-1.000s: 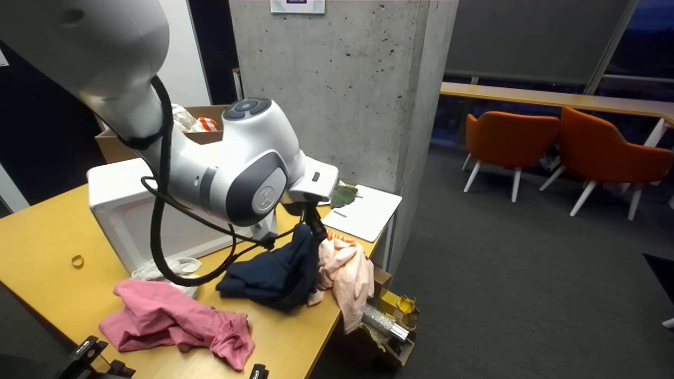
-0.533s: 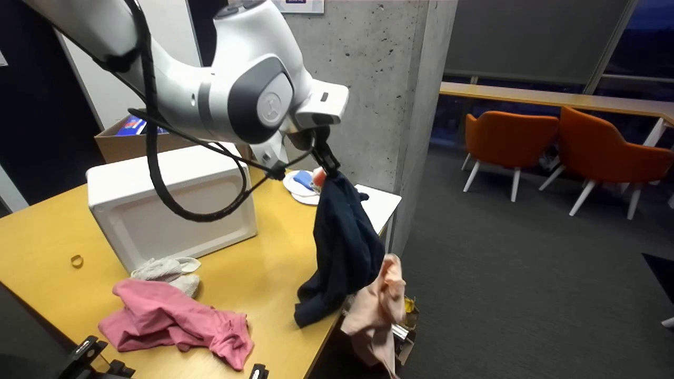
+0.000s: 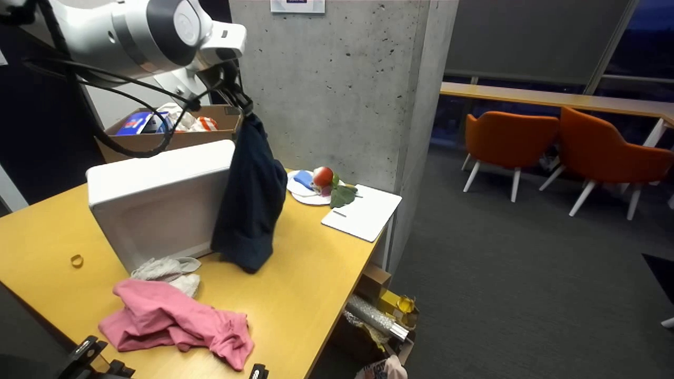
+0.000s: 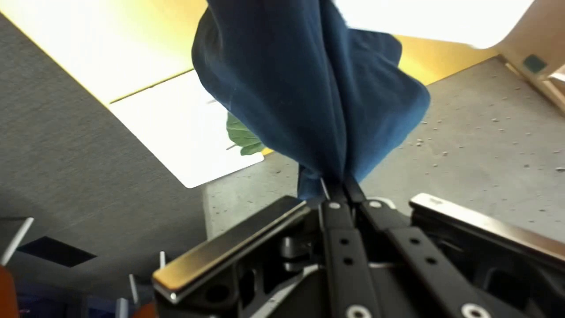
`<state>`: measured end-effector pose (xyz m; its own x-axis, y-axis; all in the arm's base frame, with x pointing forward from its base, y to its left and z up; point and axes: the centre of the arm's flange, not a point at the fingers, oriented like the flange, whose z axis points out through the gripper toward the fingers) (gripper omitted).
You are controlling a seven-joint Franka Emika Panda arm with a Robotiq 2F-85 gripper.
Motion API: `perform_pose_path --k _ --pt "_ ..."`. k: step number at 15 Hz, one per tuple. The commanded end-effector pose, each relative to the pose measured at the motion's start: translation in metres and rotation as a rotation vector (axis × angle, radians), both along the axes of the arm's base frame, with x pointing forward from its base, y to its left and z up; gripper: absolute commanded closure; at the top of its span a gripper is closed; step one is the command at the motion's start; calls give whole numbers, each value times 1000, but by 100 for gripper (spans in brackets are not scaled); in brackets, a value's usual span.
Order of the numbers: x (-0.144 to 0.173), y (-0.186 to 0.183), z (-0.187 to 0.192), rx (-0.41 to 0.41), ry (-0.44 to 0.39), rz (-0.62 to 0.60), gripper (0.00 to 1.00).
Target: Put the blue cloth on the white box
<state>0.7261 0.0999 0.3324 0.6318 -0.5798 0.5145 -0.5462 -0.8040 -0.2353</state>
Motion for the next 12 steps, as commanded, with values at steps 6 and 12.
perform_pose_path --k 6,12 --pt "82 166 90 -3 -114 159 99" --pt "79 228 58 37 -74 249 69"
